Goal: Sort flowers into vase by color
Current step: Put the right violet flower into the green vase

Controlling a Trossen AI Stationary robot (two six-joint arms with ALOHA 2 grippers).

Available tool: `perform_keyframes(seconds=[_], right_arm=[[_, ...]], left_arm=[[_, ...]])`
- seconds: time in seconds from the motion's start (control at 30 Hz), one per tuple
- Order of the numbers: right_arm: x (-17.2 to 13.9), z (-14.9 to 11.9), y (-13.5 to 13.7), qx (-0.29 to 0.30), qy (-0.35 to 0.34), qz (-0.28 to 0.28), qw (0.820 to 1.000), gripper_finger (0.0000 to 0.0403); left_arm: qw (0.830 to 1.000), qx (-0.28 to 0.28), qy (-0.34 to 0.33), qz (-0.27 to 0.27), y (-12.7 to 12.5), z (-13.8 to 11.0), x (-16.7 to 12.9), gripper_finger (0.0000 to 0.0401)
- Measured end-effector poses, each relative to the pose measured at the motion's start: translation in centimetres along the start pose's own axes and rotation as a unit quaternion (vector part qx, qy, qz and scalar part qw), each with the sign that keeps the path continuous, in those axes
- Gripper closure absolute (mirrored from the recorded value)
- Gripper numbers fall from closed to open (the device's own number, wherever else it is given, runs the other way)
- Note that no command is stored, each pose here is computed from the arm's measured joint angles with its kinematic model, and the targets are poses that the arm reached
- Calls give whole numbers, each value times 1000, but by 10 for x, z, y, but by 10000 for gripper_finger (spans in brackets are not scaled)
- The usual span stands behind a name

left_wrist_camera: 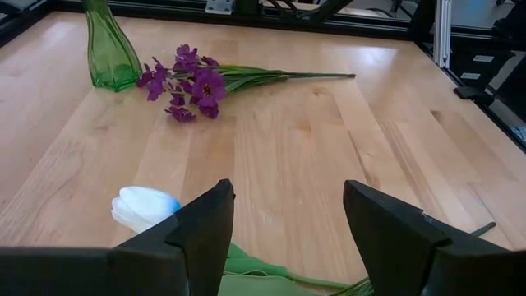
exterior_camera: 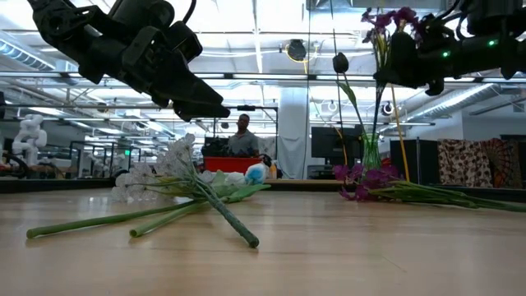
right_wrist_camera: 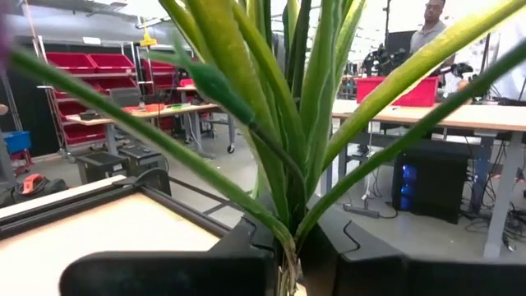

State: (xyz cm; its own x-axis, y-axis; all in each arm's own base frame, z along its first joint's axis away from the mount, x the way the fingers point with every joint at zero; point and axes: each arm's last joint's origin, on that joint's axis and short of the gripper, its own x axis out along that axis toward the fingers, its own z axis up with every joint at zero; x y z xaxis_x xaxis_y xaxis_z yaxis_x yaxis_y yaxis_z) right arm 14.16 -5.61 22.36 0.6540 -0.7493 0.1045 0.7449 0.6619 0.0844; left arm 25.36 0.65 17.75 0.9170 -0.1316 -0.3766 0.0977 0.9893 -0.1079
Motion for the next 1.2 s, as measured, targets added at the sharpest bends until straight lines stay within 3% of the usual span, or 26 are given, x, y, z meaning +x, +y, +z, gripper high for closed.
perform_keyframes(seconds=[1.2], right_arm=[[17,-27,6,-8,65,-15,998,383]], left_arm=[[1000,2,1,0,0,0,0,166]])
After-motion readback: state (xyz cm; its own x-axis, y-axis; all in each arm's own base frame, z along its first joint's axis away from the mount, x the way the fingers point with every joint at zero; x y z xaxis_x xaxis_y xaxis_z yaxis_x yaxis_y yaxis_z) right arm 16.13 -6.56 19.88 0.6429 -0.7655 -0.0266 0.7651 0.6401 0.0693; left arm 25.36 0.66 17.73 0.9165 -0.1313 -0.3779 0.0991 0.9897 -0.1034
